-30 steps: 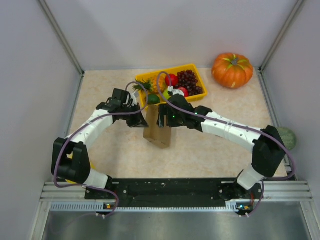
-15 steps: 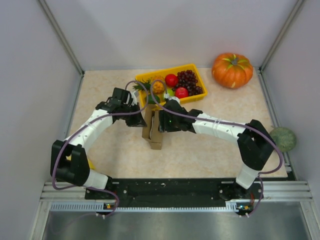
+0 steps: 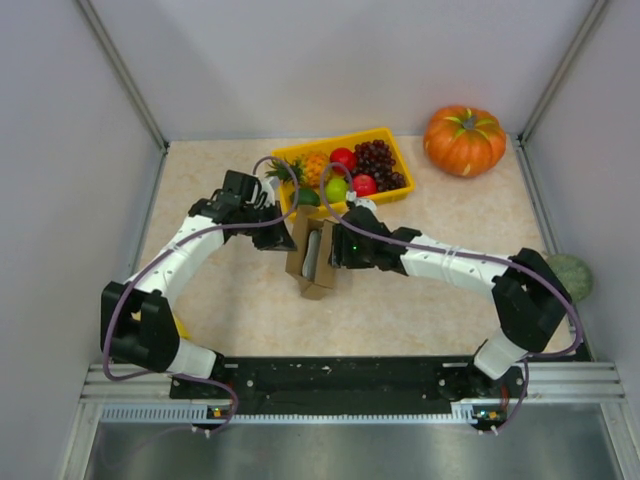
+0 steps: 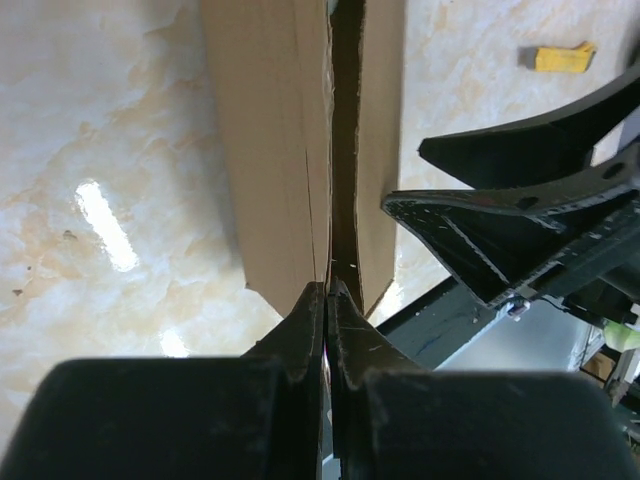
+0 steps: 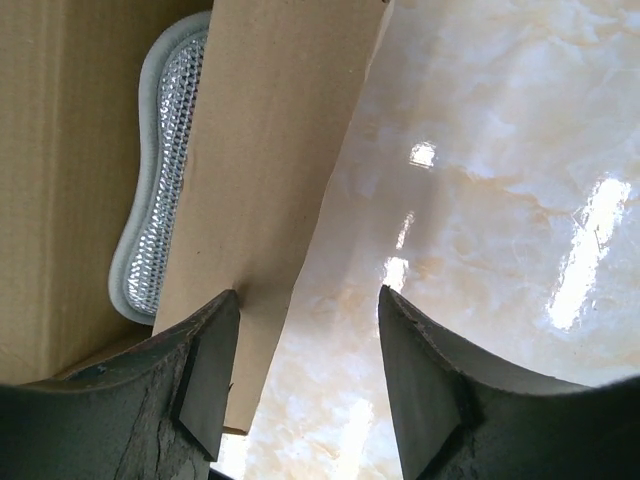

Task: Unpack the express box

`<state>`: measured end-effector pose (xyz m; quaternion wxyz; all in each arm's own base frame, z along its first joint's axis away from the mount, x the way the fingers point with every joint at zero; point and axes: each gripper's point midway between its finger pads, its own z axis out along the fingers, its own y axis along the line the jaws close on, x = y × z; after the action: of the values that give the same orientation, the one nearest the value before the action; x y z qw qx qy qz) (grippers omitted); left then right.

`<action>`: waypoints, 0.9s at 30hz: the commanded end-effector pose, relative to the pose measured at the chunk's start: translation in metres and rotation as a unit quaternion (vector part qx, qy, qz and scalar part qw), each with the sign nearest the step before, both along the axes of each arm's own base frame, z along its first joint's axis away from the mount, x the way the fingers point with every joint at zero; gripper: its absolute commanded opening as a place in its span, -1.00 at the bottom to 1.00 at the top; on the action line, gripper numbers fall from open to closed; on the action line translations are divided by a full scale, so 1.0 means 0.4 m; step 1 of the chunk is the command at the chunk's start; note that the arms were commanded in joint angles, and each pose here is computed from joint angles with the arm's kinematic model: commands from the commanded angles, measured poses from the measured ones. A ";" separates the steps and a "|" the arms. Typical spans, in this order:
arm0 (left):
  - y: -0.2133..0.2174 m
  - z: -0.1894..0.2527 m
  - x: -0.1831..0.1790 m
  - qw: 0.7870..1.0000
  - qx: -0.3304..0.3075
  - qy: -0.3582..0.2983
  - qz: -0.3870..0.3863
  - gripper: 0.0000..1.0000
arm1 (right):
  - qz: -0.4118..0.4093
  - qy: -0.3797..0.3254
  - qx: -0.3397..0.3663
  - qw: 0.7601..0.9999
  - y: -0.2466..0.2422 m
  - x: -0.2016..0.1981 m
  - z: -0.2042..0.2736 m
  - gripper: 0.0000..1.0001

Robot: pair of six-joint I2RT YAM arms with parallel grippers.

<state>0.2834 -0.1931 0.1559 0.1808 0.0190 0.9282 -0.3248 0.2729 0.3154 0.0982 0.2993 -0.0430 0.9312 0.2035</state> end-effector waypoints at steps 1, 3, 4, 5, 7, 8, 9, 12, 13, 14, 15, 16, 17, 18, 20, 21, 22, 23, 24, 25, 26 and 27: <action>-0.040 0.120 0.003 0.997 -0.059 -0.043 -0.034 -1.00 | -0.020 0.022 -0.040 0.999 -0.061 -0.026 -0.055 0.12; -0.053 0.132 -0.013 0.996 -0.075 -0.030 -0.045 -1.00 | -0.025 0.029 -0.044 0.998 -0.069 -0.033 -0.071 0.13; -0.057 0.138 -0.018 0.995 -0.083 -0.028 -0.050 -1.00 | -0.028 0.029 -0.046 0.998 -0.072 -0.032 -0.076 0.12; -0.062 0.137 -0.026 0.994 -0.090 -0.020 -0.055 -1.00 | -0.030 0.030 -0.049 0.998 -0.077 -0.034 -0.081 0.12; -0.063 0.138 -0.035 0.994 -0.094 -0.014 -0.057 -1.00 | -0.036 0.031 -0.059 0.997 -0.089 -0.033 -0.099 0.11; -0.061 0.136 -0.040 0.994 -0.092 -0.014 -0.056 -1.00 | -0.037 0.030 -0.059 0.997 -0.089 -0.033 -0.103 0.11; -0.058 0.131 -0.039 0.995 -0.088 -0.013 -0.054 -1.00 | -0.037 0.031 -0.062 0.997 -0.092 -0.034 -0.111 0.11; -0.056 0.121 -0.046 0.995 -0.087 -0.007 -0.053 -1.00 | -0.040 0.031 -0.061 0.997 -0.092 -0.031 -0.120 0.11; -0.055 0.118 -0.045 0.995 -0.085 -0.006 -0.052 -1.00 | -0.041 0.032 -0.062 0.997 -0.092 -0.029 -0.124 0.12; -0.053 0.117 -0.047 0.995 -0.083 -0.007 -0.052 -1.00 | -0.041 0.032 -0.063 0.997 -0.091 -0.030 -0.125 0.11; -0.052 0.116 -0.047 0.995 -0.081 -0.006 -0.051 -1.00 | -0.043 0.032 -0.062 0.997 -0.091 -0.029 -0.125 0.11; -0.049 0.116 -0.045 0.996 -0.077 -0.009 -0.049 -1.00 | -0.043 0.030 -0.061 0.997 -0.092 -0.028 -0.122 0.11; -0.047 0.121 -0.040 0.996 -0.073 -0.015 -0.049 -1.00 | -0.044 0.029 -0.059 0.997 -0.092 -0.029 -0.118 0.11; -0.044 0.123 -0.038 0.996 -0.069 -0.016 -0.048 -1.00 | -0.047 0.028 -0.059 0.997 -0.094 -0.029 -0.117 0.11; -0.037 0.128 -0.033 0.997 -0.060 -0.021 -0.042 -1.00 | -0.049 0.022 -0.053 0.997 -0.096 -0.027 -0.102 0.11; -0.035 0.129 -0.033 0.997 -0.058 -0.021 -0.040 -1.00 | -0.051 0.023 -0.054 0.997 -0.101 -0.028 -0.102 0.12; -0.033 0.127 -0.034 0.998 -0.055 -0.019 -0.039 -1.00 | -0.052 0.021 -0.052 0.997 -0.102 -0.027 -0.098 0.11; -0.031 0.130 -0.033 0.998 -0.053 -0.021 -0.036 -1.00 | -0.054 0.019 -0.049 0.997 -0.103 -0.025 -0.092 0.12; -0.030 0.129 -0.035 0.998 -0.054 -0.019 -0.036 -1.00 | -0.058 0.020 -0.050 0.997 -0.109 -0.023 -0.094 0.12; -0.030 0.129 -0.036 0.998 -0.055 -0.017 -0.035 -1.00 | -0.058 0.022 -0.050 0.997 -0.111 -0.024 -0.096 0.12; -0.031 0.125 -0.042 0.998 -0.060 -0.009 -0.035 -1.00 | -0.059 0.023 -0.050 0.997 -0.112 -0.022 -0.097 0.12; -0.035 0.127 -0.049 0.997 -0.069 -0.003 -0.040 -1.00 | -0.061 0.025 -0.051 0.997 -0.116 -0.020 -0.099 0.12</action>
<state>0.2673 -0.2054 0.1833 0.1552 0.0345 0.9137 -0.3741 0.2517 0.2720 0.0431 0.2584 -0.0213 0.9579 0.1237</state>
